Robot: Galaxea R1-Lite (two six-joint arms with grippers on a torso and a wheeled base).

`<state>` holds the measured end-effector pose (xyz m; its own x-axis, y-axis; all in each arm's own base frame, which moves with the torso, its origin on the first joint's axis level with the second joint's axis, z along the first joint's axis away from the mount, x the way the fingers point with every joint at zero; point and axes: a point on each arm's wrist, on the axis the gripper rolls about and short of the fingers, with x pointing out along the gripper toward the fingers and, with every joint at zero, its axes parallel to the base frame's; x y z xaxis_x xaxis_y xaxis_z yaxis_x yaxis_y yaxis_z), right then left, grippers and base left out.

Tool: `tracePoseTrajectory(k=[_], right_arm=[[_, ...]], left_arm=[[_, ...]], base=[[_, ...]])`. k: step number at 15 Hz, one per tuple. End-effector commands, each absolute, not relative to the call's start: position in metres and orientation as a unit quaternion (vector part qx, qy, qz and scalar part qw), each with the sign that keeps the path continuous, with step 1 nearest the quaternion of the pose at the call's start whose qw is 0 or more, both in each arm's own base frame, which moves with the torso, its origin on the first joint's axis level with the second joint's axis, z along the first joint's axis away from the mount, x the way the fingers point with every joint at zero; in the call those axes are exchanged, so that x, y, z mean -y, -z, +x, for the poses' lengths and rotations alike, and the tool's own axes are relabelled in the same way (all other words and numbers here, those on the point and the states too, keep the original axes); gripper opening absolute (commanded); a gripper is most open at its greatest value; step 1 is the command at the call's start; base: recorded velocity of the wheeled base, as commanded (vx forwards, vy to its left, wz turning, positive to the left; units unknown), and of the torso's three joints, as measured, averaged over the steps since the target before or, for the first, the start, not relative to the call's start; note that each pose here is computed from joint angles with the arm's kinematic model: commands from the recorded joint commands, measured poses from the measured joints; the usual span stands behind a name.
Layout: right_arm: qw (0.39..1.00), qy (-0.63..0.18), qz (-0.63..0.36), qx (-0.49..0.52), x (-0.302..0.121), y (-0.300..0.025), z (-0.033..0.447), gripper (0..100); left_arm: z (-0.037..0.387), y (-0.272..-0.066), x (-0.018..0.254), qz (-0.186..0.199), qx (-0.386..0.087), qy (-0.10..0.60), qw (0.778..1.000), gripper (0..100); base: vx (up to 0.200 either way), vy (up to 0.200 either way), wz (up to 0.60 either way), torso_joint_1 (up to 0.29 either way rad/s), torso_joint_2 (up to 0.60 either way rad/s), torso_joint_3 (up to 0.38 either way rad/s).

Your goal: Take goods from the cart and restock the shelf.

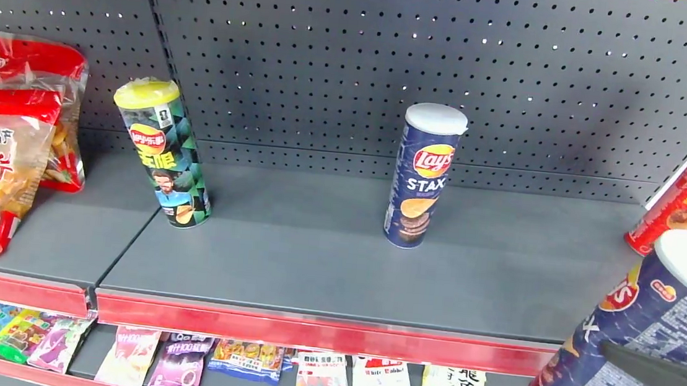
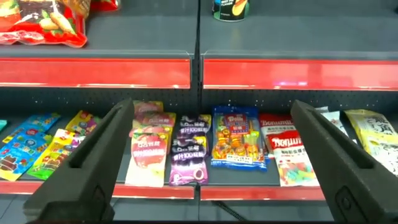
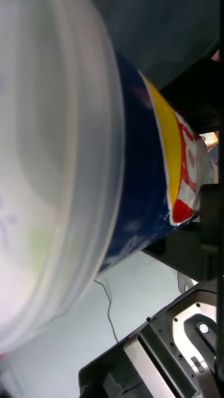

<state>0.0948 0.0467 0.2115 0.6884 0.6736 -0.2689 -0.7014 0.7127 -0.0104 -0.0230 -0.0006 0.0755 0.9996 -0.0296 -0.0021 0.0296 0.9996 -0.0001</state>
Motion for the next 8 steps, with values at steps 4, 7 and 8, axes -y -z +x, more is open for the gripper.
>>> tracePoseTrajectory(k=[4,7,8], right_arm=[[0.916,-0.377,-0.052,-0.126,-0.042,-0.201,0.083,0],[0.919,-0.373,-0.049,-0.12,-0.043,-0.207,0.085,0],[0.919,-0.372,-0.05,-0.119,-0.043,-0.209,0.086,0]], left_arm=[[-0.021,-0.076,0.001,0.007,-0.014,0.028,0.999,100],[0.0,-0.204,0.004,-0.019,0.009,0.1,0.995,100],[0.023,-0.24,0.006,-0.019,0.001,0.141,0.99,100]], base=[[0.0,0.0,0.0,0.0,0.0,0.0],[0.0,0.0,0.0,0.0,0.0,0.0],[0.0,0.0,0.0,0.0,0.0,0.0]])
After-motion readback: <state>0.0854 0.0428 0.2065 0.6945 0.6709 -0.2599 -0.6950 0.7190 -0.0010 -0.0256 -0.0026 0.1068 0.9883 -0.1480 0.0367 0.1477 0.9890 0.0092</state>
